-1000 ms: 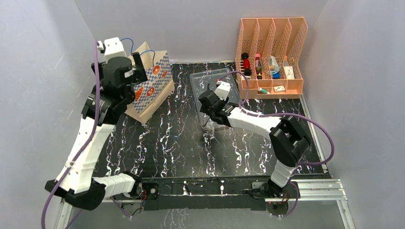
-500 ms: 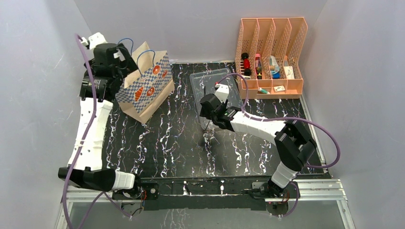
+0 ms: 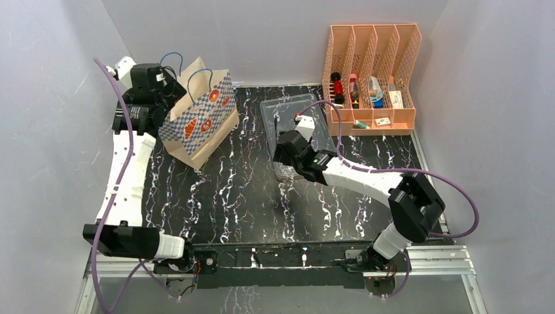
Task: Take the fake bread out of the paper bag
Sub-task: Adjust the paper bag at the center of the board.
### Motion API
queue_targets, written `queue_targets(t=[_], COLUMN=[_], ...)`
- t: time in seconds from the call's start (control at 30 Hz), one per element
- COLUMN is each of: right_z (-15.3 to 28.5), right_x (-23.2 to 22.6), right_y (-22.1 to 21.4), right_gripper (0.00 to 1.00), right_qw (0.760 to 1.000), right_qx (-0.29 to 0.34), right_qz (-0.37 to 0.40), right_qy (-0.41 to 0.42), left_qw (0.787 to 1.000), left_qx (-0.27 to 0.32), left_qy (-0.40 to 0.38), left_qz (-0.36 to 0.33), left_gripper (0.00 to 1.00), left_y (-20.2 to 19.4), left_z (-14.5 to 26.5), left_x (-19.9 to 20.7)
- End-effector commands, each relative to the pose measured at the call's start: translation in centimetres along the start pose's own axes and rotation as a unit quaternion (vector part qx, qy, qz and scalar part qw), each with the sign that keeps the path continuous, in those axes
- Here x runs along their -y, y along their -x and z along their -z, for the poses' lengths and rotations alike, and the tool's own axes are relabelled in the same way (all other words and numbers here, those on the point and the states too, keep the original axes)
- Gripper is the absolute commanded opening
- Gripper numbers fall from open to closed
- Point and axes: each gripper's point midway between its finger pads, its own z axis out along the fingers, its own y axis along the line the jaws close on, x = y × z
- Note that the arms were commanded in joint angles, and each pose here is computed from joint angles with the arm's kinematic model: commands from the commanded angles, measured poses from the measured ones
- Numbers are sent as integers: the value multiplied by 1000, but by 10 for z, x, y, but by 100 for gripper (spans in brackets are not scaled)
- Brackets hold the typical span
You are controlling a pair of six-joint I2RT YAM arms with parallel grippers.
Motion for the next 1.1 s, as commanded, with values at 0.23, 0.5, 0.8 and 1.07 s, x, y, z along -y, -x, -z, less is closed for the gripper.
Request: queue_targets(t=[0.23, 0.5, 0.8, 1.07], right_z=[11, 3, 2, 9], right_x=[-23, -32, -32, -29], right_y=[21, 18, 13, 15], right_gripper=[54, 53, 53, 52], right_qw=[998, 998, 998, 999], right_qx=[29, 24, 19, 21], right_qz=[-10, -1, 12, 10], right_qy=[51, 54, 51, 48], left_qw=[999, 997, 996, 998], left_qx=[-36, -60, -69, -42], left_qy=[27, 54, 39, 15], left_qz=[-4, 10, 28, 44], left_gripper=[92, 92, 71, 27], left_y=[-20, -31, -65, -71], left_z=[-34, -78, -90, -62], left_x=[-11, -33, -44, -57])
